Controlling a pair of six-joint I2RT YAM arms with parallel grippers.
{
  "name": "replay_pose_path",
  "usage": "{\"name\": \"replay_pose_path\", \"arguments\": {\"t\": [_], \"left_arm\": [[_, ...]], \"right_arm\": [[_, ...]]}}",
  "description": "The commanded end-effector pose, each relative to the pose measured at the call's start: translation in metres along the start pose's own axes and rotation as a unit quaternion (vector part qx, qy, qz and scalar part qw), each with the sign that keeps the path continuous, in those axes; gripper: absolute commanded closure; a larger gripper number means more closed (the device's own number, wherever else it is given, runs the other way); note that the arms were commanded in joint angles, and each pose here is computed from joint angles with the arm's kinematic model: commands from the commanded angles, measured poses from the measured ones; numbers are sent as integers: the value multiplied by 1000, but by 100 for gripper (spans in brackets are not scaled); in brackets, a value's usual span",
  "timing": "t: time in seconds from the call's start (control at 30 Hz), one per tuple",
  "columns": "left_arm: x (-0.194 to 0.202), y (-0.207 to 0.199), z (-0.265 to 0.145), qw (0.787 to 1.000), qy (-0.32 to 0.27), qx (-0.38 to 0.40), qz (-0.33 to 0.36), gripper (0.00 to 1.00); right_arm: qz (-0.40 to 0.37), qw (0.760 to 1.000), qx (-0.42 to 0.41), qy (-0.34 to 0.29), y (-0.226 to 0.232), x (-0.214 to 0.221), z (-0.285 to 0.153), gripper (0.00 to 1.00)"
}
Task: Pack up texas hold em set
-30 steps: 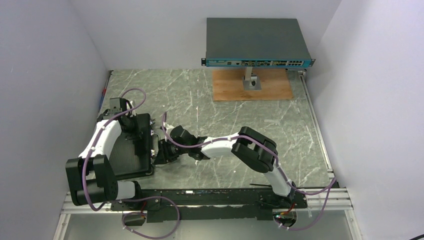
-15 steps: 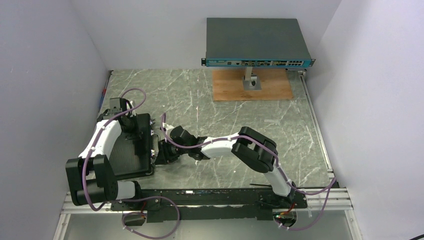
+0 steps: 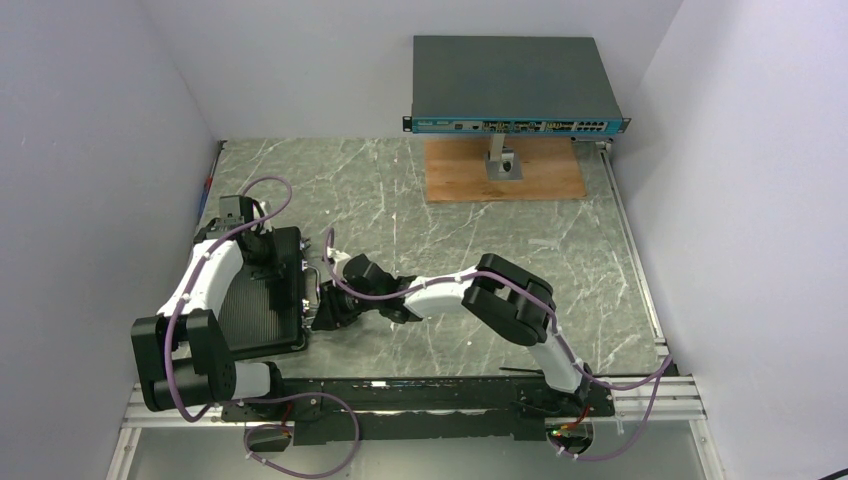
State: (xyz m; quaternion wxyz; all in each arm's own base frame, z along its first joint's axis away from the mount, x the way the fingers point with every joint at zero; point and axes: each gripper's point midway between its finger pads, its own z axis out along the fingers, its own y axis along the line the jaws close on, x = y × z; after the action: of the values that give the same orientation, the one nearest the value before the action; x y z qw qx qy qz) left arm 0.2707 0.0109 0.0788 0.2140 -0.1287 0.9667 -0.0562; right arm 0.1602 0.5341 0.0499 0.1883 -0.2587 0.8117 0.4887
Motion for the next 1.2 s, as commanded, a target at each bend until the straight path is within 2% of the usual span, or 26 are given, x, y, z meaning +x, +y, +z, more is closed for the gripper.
{"name": "replay_pose_path", "arguments": {"t": [0.0, 0.47, 0.63, 0.83, 0.93, 1.17], "left_arm": [[18, 7, 6, 999, 29, -15, 3, 100], [17, 6, 6, 1000, 28, -13, 3, 100], [18, 6, 6, 1000, 28, -13, 3, 100], [18, 6, 5, 1000, 27, -12, 3, 100], [17, 6, 6, 1000, 28, -12, 4, 100], [17, 5, 6, 1000, 28, -9, 4, 100]], "right_arm": [[-2, 998, 66, 6, -43, 16, 0, 69], [-3, 997, 80, 11, -51, 21, 3, 70], [-14, 997, 79, -8, -40, 1, -6, 70], [-3, 996, 78, -50, -42, -44, -19, 68], [10, 995, 75, -67, -49, -68, -22, 63], [28, 993, 61, -97, -64, -119, -12, 39]]}}
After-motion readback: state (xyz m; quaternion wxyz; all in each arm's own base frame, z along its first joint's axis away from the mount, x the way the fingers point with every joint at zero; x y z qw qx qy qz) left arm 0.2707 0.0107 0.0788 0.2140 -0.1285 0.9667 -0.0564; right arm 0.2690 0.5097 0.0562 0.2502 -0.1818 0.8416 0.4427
